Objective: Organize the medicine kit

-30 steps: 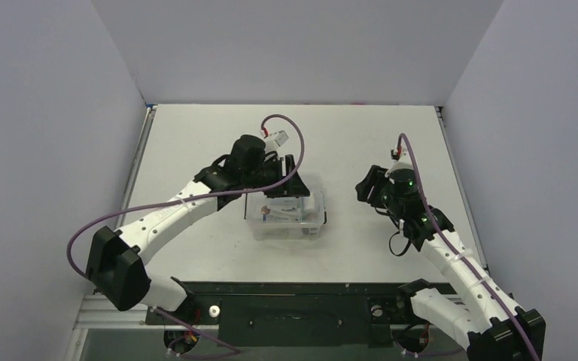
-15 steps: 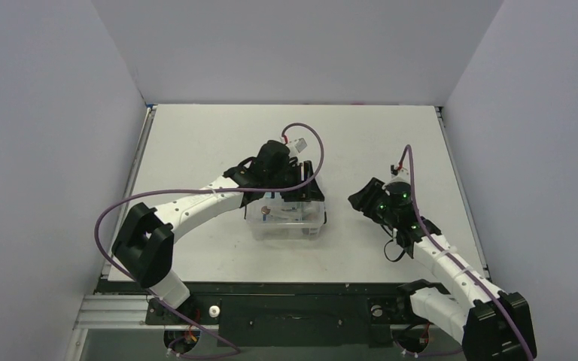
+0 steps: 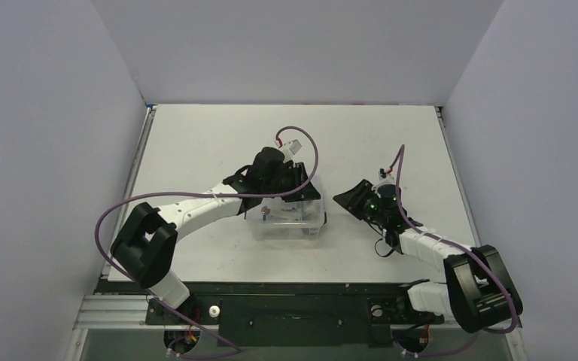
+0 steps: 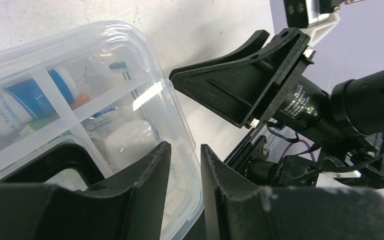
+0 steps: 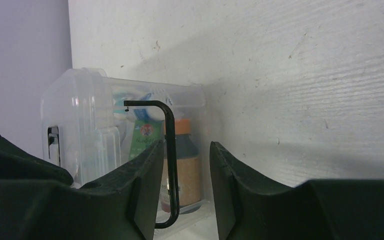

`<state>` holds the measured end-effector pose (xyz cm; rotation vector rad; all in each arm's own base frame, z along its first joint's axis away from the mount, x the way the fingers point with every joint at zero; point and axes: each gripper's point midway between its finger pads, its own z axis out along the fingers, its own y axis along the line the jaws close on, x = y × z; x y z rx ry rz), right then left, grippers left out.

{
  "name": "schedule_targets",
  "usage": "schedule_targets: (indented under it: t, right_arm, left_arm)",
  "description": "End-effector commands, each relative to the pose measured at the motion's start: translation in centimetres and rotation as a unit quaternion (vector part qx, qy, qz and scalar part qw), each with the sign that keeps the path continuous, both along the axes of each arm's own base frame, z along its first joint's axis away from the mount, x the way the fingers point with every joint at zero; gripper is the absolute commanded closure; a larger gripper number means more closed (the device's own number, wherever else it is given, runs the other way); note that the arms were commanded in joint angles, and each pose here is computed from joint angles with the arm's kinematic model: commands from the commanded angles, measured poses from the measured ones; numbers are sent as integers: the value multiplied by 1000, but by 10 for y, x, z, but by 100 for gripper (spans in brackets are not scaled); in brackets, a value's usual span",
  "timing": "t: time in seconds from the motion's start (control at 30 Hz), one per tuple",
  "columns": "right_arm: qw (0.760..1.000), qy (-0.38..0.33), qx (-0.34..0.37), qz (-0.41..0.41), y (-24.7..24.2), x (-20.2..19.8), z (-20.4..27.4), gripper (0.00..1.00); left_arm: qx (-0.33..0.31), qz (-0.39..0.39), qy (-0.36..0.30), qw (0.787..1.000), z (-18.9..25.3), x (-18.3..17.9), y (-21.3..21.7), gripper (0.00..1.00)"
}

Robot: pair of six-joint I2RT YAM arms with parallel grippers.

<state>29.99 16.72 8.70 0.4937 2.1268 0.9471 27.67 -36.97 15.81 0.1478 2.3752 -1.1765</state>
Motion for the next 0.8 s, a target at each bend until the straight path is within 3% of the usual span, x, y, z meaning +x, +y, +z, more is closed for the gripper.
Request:
schedule_targets:
  t: [0.0, 0.23, 0.77]
  right_arm:
    - [997, -50, 53, 13, 16, 13, 22, 65]
    - [996, -39, 80, 19, 27, 12, 9, 67]
    - [990, -32, 131, 52, 55, 3, 2, 69]
  left_arm:
    - [54, 20, 46, 997, -48, -12, 29, 74]
    - [57, 26, 60, 996, -63, -20, 40, 80]
    - [53, 29, 69, 996, -69, -23, 47, 82]
